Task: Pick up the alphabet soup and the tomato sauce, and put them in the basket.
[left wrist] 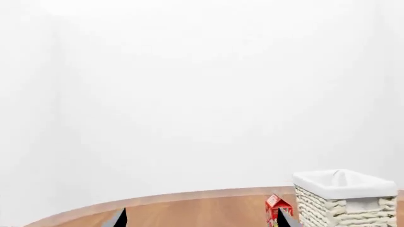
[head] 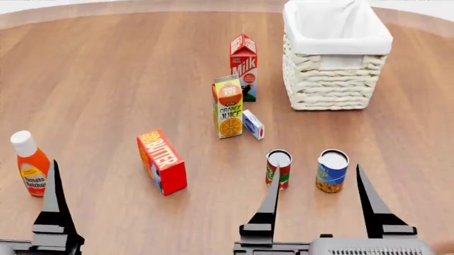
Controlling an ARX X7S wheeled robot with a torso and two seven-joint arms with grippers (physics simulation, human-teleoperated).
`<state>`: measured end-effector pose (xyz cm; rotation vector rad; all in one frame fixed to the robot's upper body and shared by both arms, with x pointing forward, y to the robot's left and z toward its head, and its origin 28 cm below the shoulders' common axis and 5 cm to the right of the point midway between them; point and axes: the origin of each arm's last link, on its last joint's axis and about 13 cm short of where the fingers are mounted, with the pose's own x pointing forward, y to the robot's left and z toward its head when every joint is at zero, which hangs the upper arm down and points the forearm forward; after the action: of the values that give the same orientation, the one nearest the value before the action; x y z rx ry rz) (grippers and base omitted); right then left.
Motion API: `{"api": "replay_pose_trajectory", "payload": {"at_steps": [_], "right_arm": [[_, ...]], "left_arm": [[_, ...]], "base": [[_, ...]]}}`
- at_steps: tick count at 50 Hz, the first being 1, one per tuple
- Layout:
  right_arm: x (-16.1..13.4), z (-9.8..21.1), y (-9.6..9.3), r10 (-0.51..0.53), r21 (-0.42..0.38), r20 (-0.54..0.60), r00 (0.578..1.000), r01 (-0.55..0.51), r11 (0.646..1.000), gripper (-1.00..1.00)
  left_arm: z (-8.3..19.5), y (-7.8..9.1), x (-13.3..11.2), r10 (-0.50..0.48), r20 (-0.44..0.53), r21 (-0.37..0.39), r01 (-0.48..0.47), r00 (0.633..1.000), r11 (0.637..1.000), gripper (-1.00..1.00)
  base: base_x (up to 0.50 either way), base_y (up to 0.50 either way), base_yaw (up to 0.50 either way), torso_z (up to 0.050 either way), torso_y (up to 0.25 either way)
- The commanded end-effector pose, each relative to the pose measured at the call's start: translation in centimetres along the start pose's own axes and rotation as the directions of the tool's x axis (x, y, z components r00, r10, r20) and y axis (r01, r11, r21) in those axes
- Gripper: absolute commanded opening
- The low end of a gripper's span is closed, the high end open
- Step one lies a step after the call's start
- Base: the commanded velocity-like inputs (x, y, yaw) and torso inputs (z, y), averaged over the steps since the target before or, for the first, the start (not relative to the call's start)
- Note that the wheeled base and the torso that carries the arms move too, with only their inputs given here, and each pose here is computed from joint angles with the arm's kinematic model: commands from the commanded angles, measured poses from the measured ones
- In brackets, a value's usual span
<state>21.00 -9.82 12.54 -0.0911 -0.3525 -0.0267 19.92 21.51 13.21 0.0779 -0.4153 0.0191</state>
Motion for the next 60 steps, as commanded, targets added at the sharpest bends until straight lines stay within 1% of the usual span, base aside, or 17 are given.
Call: {"api": "replay_pose_trajectory", "payload": {"at_steps": [1, 3, 5, 12, 14, 15, 18, 19, 24, 26, 44, 45, 50, 51, 53, 59, 60], "right_arm": [[-0.4, 4.2, -0.3, -0.007, -0.018, 0.122, 0.992, 0.01, 1.0, 1.0], [-0.3, 4.2, -0.2, -0.009, -0.015, 0.121, 0.993, 0.01, 1.0, 1.0], [-0.5, 3.2, -0.1, -0.01, -0.017, 0.121, 0.993, 0.012, 1.0, 1.0], [-0.8, 3.1, 0.0, -0.013, -0.018, 0.123, 0.992, 0.016, 1.0, 1.0], [-0.6, 4.0, 0.0, -0.013, -0.017, 0.123, 0.992, 0.015, 1.0, 1.0], [-0.8, 3.4, 0.0, -0.013, -0.017, 0.126, 0.992, 0.016, 1.0, 1.0], [-0.9, 3.4, 0.0, -0.018, -0.013, 0.13, 0.991, 0.019, 1.0, 1.0], [-0.8, 4.3, 0.2, 0.005, -0.014, 0.13, 0.992, -0.003, 1.0, 1.0], [-1.2, 3.1, 0.3, 0.007, -0.015, 0.125, 0.992, -0.006, 1.0, 1.0], [-1.1, 3.6, 0.3, 0.01, -0.014, 0.123, 0.992, -0.008, 1.0, 1.0], [-1.4, 2.9, 0.5, 0.02, -0.02, 0.121, 0.992, -0.018, 1.0, 1.0], [-1.2, 3.6, 0.4, 0.021, -0.019, 0.121, 0.992, -0.018, 1.0, 1.0], [-1.4, 3.0, 0.5, 0.022, -0.02, 0.121, 0.992, -0.02, 1.0, 1.0], [-1.2, 3.6, 0.5, 0.024, -0.02, 0.122, 0.992, -0.022, 1.0, 1.0], [-1.4, 3.0, 0.5, 0.025, -0.022, 0.122, 0.992, -0.022, 1.0, 1.0], [-1.5, 2.9, 0.7, 0.038, -0.047, 0.125, 0.991, -0.032, 0.998, 1.0], [-1.2, 3.6, 0.6, 0.041, -0.05, 0.127, 0.991, -0.035, 0.998, 1.0]], "left_arm": [[3.5, 0.5, -0.4, 0.001, 0.14, 0.016, -0.004, 0.99, 1.0, 1.0], [3.4, 0.5, -0.5, 0.002, 0.138, 0.016, -0.004, 0.99, 1.0, 1.0], [3.3, 0.4, -0.5, 0.001, 0.137, 0.017, -0.003, 0.991, 1.0, 1.0], [3.2, 0.2, -0.7, -0.004, 0.136, 0.017, 0.002, 0.991, 1.0, 1.0], [3.3, 0.2, -0.7, -0.002, 0.136, 0.016, 0.0, 0.991, 1.0, 1.0], [3.4, 0.2, -0.7, -0.002, 0.138, 0.018, -0.001, 0.99, 1.0, 1.0], [3.6, 0.1, -0.7, -0.004, 0.142, 0.018, 0.001, 0.99, 1.0, 1.0], [3.6, 0.1, -0.9, 0.029, 0.138, -0.01, -0.028, 0.99, 1.0, 1.0], [3.6, 0.0, -0.9, 0.027, 0.132, -0.009, -0.026, 0.991, 1.0, 1.0], [3.7, 0.1, -0.9, 0.028, 0.133, -0.011, -0.027, 0.991, 1.0, 1.0], [3.4, 0.0, -1.0, 0.03, 0.127, -0.009, -0.029, 0.991, 1.0, 1.0], [3.4, 0.0, -1.0, 0.03, 0.126, -0.01, -0.029, 0.992, 1.0, 1.0], [3.3, 0.0, -1.0, 0.03, 0.125, -0.013, -0.029, 0.992, 1.0, 1.0], [3.3, 0.0, -1.0, 0.031, 0.124, -0.013, -0.029, 0.992, 0.999, 1.0], [3.3, 0.0, -1.0, 0.03, 0.123, -0.012, -0.028, 0.992, 1.0, 1.0], [3.2, 0.0, -1.0, 0.029, 0.118, -0.014, -0.028, 0.993, 1.0, 1.0], [3.2, 0.0, -1.0, 0.029, 0.118, -0.014, -0.027, 0.993, 1.0, 1.0]], "base": [[0.0, 0.0, 0.0, 0.05, 0.059], [0.0, 0.0, 0.0, 0.05, 0.06], [0.0, 0.0, 0.0, 0.05, 0.061], [0.0, 0.0, 0.0, 0.05, 0.059], [0.0, 0.0, 0.0, 0.05, 0.058], [0.0, 0.0, 0.0, 0.05, 0.062], [0.0, 0.0, 0.0, 0.05, 0.059], [0.0, -0.23, 0.0, 0.0, 0.0], [0.0, -0.2, 0.0, 0.0, 0.0], [0.0, -0.18, 0.0, 0.0, 0.0], [0.0, -0.19, 0.0, 0.0, 0.0], [0.0, -0.18, 0.0, 0.0, 0.0], [0.0, -0.19, 0.0, 0.0, 0.0], [0.0, -0.18, 0.0, 0.0, 0.0], [0.0, -0.19, 0.0, 0.0, 0.0], [0.0, -0.08, 0.0, 0.0, 0.0], [0.0, 0.0, 0.0, 0.0, 0.0]]}}
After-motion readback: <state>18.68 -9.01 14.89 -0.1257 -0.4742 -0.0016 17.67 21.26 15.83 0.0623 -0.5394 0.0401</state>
